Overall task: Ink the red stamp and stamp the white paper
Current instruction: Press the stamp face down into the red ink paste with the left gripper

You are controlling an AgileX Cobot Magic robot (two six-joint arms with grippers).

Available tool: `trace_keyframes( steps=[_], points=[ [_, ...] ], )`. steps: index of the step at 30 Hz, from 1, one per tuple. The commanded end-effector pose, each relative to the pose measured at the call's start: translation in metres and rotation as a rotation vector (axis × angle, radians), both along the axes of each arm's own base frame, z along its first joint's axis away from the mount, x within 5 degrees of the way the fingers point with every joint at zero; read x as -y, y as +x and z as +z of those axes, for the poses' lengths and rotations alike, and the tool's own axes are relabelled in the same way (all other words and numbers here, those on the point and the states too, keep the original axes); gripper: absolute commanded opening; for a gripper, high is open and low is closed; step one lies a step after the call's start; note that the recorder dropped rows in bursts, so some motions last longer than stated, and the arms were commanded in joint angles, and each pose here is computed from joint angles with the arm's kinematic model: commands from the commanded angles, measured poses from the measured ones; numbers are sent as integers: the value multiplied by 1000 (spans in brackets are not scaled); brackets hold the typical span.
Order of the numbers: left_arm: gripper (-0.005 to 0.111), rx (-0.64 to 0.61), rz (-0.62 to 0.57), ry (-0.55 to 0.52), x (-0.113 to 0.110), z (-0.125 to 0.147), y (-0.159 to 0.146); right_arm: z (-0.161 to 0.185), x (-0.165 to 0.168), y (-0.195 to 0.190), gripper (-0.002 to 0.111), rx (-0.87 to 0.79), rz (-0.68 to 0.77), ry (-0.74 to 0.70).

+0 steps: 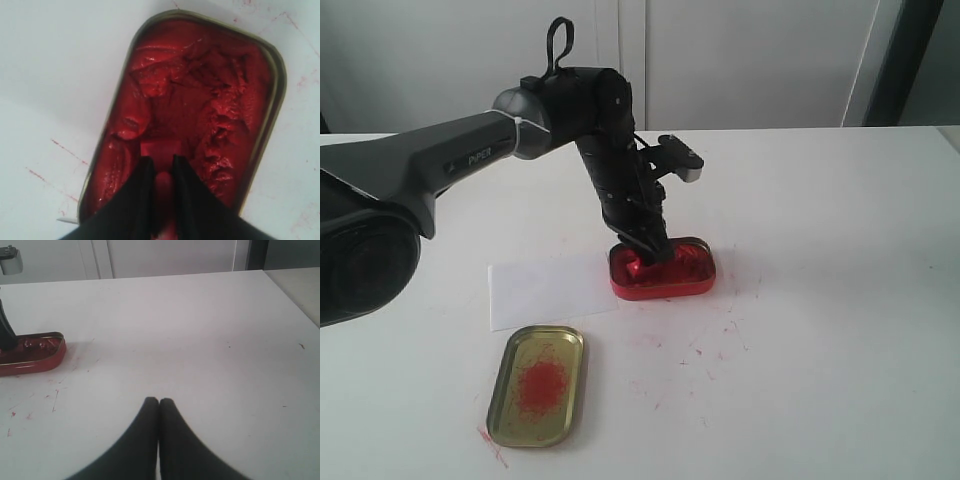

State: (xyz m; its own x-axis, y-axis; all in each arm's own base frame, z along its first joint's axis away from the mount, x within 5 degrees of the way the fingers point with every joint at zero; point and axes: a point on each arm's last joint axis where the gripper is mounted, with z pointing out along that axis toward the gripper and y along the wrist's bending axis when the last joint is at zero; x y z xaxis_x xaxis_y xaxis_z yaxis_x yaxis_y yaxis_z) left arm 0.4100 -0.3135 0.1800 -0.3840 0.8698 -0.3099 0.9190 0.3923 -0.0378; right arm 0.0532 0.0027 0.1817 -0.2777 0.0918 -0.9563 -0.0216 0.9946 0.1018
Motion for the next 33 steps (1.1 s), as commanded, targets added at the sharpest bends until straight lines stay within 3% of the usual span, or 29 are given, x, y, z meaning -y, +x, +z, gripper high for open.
trace_keyframes(
  steps=[1, 15, 27, 33],
  points=[
    [0, -35, -18, 76, -7, -3, -6, 0, 0, 0, 0, 15, -1, 3],
    [0, 19, -41, 49, 1, 33, -19, 0, 0, 0, 0, 15, -1, 3],
    [0, 189, -88, 244, 26, 34, -40, 0, 0, 0, 0, 15, -1, 3],
    [0, 200, -73, 236, 29, 34, -42, 0, 0, 0, 0, 15, -1, 3]
  ],
)
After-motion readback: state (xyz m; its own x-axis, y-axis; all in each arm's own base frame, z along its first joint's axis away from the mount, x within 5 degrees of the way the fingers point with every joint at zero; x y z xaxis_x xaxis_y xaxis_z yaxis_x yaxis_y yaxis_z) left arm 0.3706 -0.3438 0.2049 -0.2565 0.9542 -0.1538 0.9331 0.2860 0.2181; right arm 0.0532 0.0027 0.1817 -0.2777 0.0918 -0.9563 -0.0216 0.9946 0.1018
